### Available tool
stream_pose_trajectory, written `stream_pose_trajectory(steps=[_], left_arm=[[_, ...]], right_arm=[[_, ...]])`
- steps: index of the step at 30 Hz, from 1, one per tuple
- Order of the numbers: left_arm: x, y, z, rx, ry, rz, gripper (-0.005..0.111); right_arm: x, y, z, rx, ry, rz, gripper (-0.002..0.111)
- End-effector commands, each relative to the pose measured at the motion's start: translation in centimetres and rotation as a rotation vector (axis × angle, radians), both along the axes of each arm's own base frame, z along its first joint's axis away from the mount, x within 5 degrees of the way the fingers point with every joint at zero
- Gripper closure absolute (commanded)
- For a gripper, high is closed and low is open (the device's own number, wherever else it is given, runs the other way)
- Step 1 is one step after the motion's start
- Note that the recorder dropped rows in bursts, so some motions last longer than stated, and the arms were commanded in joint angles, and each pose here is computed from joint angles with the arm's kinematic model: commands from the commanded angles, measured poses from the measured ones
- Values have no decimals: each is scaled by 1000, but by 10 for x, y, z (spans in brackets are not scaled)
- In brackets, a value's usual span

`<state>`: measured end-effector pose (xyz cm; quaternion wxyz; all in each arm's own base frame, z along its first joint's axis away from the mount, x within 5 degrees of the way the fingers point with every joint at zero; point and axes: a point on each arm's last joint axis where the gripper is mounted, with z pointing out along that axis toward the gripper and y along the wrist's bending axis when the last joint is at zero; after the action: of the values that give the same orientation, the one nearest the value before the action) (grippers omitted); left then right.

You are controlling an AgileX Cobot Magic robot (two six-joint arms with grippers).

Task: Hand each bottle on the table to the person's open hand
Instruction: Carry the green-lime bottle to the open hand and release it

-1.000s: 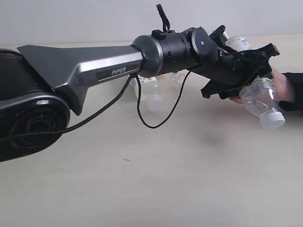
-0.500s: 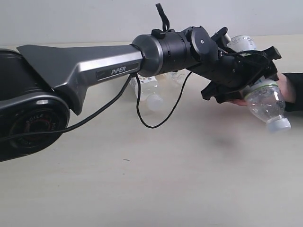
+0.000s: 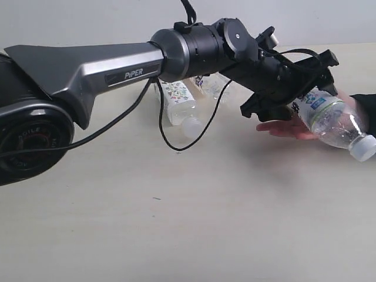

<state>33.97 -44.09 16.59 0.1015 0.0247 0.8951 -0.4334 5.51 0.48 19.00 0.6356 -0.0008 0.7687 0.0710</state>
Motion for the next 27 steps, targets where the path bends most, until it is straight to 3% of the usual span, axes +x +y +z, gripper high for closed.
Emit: stream_pose_trajectory(steps=[1,7,12,21,27], left_arm=[[6,11,9,18,0,-34,25],[8,19,6,80,-2,-92,25],[11,33,11,124,-28,-215,27],[13,60,42,190,-124,-386,29],[17,62,49,190,-186,-384,29]], right_arm=[[0,0,0,-2,-10,4,108],[0,0,0,-2,-10,4,108],[0,0,0,-2,-10,4,108],[0,0,0,-2,-10,4,108],[0,0,0,-2,-10,4,108]])
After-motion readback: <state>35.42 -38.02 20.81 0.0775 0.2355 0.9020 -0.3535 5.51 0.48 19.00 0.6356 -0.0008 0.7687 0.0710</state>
